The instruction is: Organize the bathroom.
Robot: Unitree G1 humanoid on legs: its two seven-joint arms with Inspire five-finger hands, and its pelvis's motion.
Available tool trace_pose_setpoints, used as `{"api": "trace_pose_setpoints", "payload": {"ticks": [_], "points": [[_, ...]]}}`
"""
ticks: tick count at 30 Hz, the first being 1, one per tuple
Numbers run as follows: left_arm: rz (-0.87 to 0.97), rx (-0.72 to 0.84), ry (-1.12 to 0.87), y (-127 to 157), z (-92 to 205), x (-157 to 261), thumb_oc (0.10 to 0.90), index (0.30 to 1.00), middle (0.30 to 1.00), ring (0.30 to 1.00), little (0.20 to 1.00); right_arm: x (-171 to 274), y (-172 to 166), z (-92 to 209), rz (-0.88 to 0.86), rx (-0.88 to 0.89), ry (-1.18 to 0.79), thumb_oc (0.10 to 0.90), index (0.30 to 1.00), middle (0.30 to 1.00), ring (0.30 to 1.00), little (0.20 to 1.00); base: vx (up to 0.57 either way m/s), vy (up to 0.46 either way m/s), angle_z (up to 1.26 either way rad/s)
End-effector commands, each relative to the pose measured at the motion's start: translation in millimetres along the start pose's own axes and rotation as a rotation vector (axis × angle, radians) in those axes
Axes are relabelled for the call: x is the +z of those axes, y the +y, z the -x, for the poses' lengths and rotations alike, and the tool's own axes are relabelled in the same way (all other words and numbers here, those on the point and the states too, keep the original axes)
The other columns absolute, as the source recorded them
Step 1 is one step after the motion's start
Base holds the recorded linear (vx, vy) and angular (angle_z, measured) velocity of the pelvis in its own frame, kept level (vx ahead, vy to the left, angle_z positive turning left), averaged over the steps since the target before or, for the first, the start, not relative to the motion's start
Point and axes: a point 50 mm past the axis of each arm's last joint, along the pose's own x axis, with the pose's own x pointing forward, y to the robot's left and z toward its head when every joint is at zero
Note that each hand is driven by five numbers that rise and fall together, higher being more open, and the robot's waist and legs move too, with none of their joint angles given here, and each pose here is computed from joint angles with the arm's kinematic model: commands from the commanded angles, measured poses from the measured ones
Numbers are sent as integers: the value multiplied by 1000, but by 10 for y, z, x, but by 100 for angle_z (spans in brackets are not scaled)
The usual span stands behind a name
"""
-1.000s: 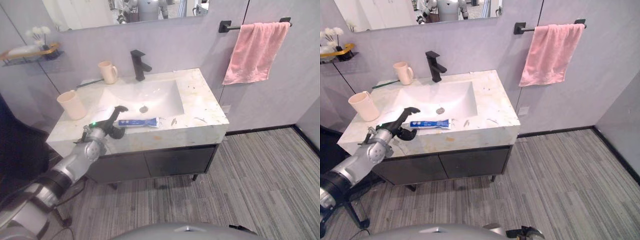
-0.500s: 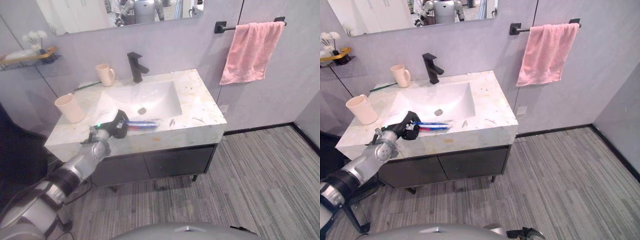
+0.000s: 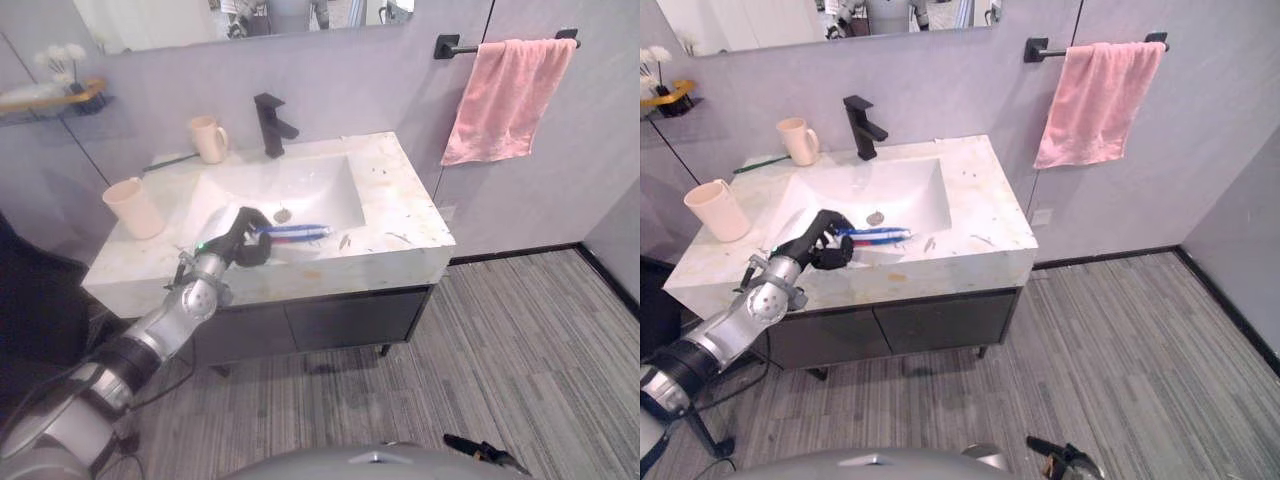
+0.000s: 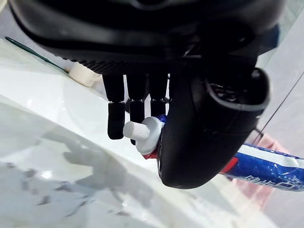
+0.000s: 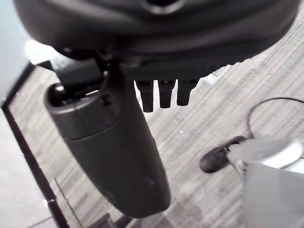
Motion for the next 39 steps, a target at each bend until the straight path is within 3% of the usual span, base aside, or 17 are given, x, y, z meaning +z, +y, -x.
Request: {"api": "trace_pose_setpoints", "payload": {"ticks": [1, 3, 4, 7, 8, 9, 10, 11, 12, 13, 14, 17, 18, 20, 24, 31, 39], "points": [[164, 454, -340, 1038, -229, 689, 400, 300, 300, 300, 300, 609, -183, -2, -240, -174, -251, 800, 900, 900, 900, 900, -40, 14, -2], [273, 543, -402, 1324, -184, 879, 400, 300, 300, 300, 300, 1055, -400, 161, -419, -331, -491, 800, 900, 900, 900, 900, -47, 18, -5], [286, 554, -411, 1349, -176, 894, 400, 300, 300, 300, 300, 1093, -414, 181, -433, -339, -515, 800, 900, 900, 900, 900, -25, 37, -17], [418, 634, -471, 1693, -79, 1168, 400, 300, 300, 300, 300, 2121, -519, 878, -561, -419, -1011, 800, 900, 900, 900, 900, -5, 60, -12], [440, 642, -479, 1724, -65, 1192, 400, 300, 300, 300, 300, 2194, -528, 969, -570, -423, -1077, 800, 900, 900, 900, 900, 1, 63, -9], [486, 666, -498, 1810, -33, 1258, 400, 300, 300, 300, 300, 2415, -504, 1253, -599, -414, -1234, 800, 900, 900, 900, 900, -2, 104, -9], [570, 695, -544, 1939, 21, 1370, 400, 300, 300, 300, 300, 2721, -419, 1782, -632, -349, -1507, 800, 900, 900, 900, 900, -19, 97, -12], [584, 700, -552, 1956, 30, 1387, 400, 300, 300, 300, 300, 2746, -400, 1847, -631, -331, -1546, 800, 900, 900, 900, 900, -6, 135, -13], [654, 697, -578, 2000, 37, 1510, 400, 300, 300, 300, 300, 2952, -251, 2342, -602, -190, -1799, 800, 900, 900, 900, 900, -21, 68, -12], [654, 699, -579, 2008, 38, 1513, 400, 300, 300, 300, 300, 2955, -247, 2347, -604, -189, -1800, 800, 900, 900, 900, 900, -3, 141, -10], [756, 665, -607, 2013, 27, 1645, 400, 300, 300, 300, 300, 3079, -27, 2910, -580, 132, -2053, 800, 900, 900, 900, 900, -25, 89, -7], [822, 666, -627, 1987, 13, 1735, 400, 300, 300, 300, 300, 3125, 185, 3335, -545, 431, -2173, 800, 900, 900, 900, 900, -36, 64, -8], [874, 643, -637, 1913, -3, 1770, 400, 300, 300, 300, 300, 3094, 394, 3638, -482, 633, -2249, 800, 900, 900, 900, 900, -14, 59, -8], [930, 610, -639, 1792, -48, 1776, 400, 300, 300, 300, 300, 3062, 630, 3943, -383, 877, -2283, 800, 900, 900, 900, 900, -15, 21, -2], [991, 446, -617, 1442, -187, 1787, 400, 300, 300, 300, 300, 3063, 970, 4301, -218, 1203, -2217, 800, 900, 900, 900, 900, -13, -6, 14], [988, 246, -615, 955, -262, 1766, 400, 300, 300, 300, 300, 3158, 1367, 4406, 39, 1378, -2036, 800, 900, 900, 900, 900, 18, -17, 29], [990, 164, -604, 800, -317, 1783, 400, 300, 300, 300, 300, 3250, 1617, 4271, 240, 1491, -1771, 800, 900, 900, 900, 900, 5, 6, 21]]}}
